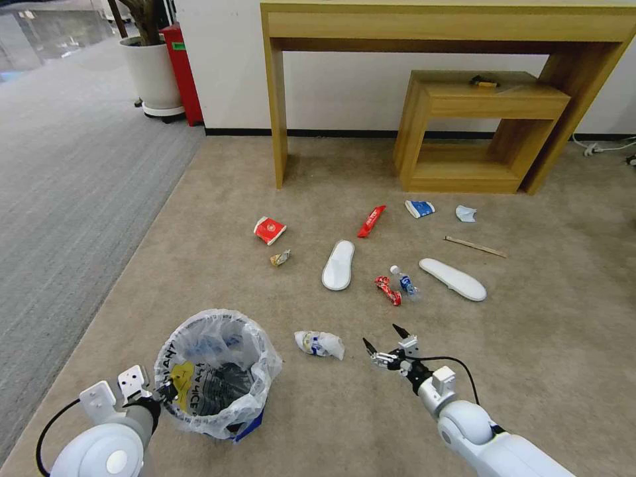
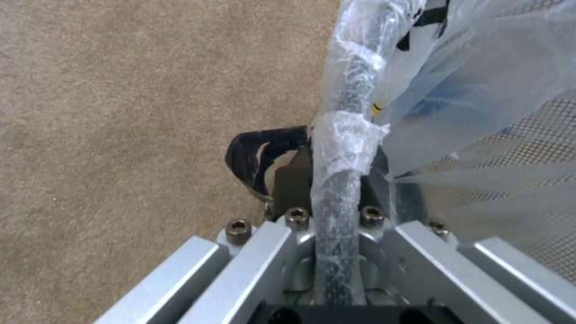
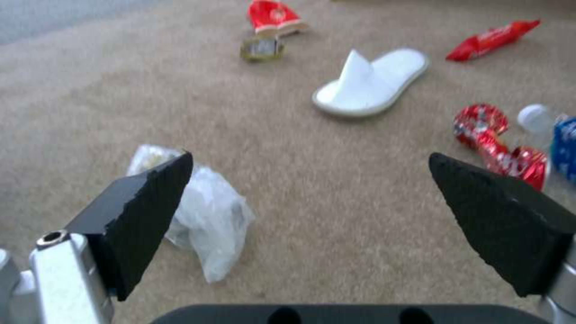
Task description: Pick up the trash bin and place the garbage on the floor into it.
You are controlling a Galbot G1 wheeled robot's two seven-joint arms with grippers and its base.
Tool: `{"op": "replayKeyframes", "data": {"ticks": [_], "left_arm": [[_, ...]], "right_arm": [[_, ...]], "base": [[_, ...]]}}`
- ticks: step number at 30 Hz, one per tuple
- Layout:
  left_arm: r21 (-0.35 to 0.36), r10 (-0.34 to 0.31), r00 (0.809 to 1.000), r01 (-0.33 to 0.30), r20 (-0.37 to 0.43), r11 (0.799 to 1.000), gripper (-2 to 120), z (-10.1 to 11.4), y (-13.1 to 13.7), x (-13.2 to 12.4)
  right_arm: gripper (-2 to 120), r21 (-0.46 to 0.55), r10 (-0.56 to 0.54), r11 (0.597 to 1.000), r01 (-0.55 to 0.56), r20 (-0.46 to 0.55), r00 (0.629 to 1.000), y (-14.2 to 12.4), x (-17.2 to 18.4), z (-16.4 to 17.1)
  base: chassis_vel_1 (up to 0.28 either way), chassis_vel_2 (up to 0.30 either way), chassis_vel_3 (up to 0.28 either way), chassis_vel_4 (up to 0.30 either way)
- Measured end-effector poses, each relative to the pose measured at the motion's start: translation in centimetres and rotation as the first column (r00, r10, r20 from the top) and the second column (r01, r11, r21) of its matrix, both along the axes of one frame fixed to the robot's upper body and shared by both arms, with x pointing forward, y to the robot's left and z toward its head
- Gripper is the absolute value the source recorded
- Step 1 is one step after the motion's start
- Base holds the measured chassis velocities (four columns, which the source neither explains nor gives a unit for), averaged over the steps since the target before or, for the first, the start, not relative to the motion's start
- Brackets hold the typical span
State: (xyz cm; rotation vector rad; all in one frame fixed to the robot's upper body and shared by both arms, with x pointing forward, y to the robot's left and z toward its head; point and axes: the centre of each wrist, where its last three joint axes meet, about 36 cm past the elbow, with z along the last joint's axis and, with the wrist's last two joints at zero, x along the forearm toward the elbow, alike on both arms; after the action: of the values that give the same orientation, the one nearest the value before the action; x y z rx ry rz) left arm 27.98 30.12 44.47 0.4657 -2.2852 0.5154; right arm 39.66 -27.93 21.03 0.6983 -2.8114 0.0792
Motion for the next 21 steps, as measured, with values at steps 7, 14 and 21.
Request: {"op": "replayKeyframes", "data": {"ticks": [7,14,21], "left_arm": [[-0.005,-0.016,1.000,0.016,0.003,1.000,0,-0.3,-0.2,0.8],[-0.009,-0.019,1.000,0.019,0.005,1.000,0,-0.4,-0.2,1.1],[-0.010,-0.014,1.000,0.014,0.004,1.000,0,-0.5,-0.1,1.2]], "right_arm": [[100,-0.029,-0.030,0.999,0.029,-0.038,0.999,0.1,0.9,-2.2],[100,-0.018,0.002,1.000,-0.003,-0.064,0.998,2.7,1.9,-3.9],[100,0.020,0.032,0.999,-0.031,-0.041,0.999,6.4,3.8,-4.2]], "base": [[0.000,0.000,0.000,0.000],[0.000,0.000,0.000,0.000],[0.000,0.000,0.000,0.000]]}}
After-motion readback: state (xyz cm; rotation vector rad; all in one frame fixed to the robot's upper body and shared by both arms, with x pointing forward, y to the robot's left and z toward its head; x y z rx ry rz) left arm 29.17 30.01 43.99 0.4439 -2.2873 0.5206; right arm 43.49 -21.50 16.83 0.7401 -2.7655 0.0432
